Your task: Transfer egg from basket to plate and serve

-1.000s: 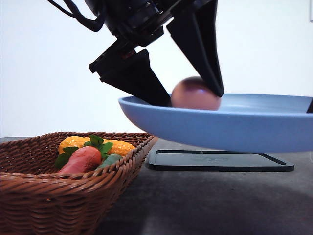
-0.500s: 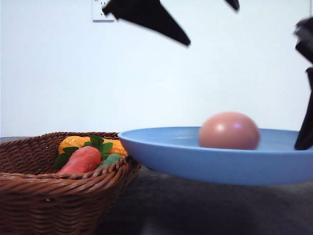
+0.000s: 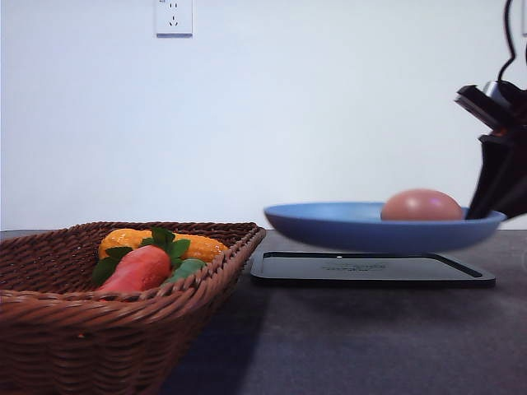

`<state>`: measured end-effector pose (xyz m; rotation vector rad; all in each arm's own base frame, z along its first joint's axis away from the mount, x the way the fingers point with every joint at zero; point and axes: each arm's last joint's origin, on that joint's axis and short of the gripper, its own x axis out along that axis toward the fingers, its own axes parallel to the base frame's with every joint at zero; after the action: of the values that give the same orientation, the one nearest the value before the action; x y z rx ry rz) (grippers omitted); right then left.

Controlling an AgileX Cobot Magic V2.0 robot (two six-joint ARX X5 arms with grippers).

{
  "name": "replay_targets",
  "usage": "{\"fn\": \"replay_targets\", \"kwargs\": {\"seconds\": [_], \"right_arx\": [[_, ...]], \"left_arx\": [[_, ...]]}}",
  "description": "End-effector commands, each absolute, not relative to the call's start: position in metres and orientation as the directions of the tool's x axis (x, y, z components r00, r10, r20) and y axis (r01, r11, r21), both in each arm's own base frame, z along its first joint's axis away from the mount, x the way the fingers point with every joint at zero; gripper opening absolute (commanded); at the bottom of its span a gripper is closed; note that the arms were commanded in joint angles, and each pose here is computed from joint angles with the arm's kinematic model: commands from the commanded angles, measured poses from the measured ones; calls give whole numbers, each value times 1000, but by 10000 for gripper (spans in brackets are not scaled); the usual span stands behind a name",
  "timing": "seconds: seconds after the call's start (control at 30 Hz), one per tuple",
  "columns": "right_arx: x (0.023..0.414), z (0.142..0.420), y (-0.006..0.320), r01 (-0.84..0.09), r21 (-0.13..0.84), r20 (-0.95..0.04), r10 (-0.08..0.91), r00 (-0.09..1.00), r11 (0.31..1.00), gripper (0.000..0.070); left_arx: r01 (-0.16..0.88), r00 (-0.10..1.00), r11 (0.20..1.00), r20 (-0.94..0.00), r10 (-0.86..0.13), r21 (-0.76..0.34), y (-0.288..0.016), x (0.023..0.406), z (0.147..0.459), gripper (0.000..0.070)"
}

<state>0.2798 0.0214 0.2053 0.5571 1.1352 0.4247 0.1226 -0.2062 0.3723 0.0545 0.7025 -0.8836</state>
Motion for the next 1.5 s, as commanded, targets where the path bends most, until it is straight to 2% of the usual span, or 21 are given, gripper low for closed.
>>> {"fn": "replay_targets", "kwargs": {"seconds": [0.0,0.17,0.37,0.57,0.63,0.77,1.0,1.17,1.3,1.47], "right_arx": [[298,205,20,-52,602,-722,572,389,797,0],[339,194,14,-6,551,-764,507,399,834,0],[379,177,13,-10,540,-765,495,412,842,0],[398,167,13,1,544,-771,499,396,839,0],[398,166,13,2,543,-772,498,396,840,53],[399,166,13,-2,543,-769,498,401,840,208],[399,171,8,4,545,-765,495,412,838,222],[391,194,-2,17,546,-759,486,434,837,221],[376,224,-8,1,536,-748,475,463,844,187],[346,269,-4,-52,512,-734,468,492,857,24]], "left_arx": [[735,439,640,-560,-702,-225,-204,119,382,443],[733,453,646,-554,-698,-214,-189,111,389,443],[703,522,690,-535,-664,-171,-173,104,396,443],[681,554,717,-535,-638,-149,-165,101,399,442],[678,557,720,-537,-634,-146,-164,100,398,443],[678,558,721,-536,-633,-146,-164,101,399,443],[681,564,721,-535,-629,-130,-164,101,399,443],[621,655,783,-521,-548,-42,-162,105,399,430],[543,736,838,-504,-451,42,-159,112,398,303],[481,796,861,-494,-350,164,-153,123,397,31]]}}
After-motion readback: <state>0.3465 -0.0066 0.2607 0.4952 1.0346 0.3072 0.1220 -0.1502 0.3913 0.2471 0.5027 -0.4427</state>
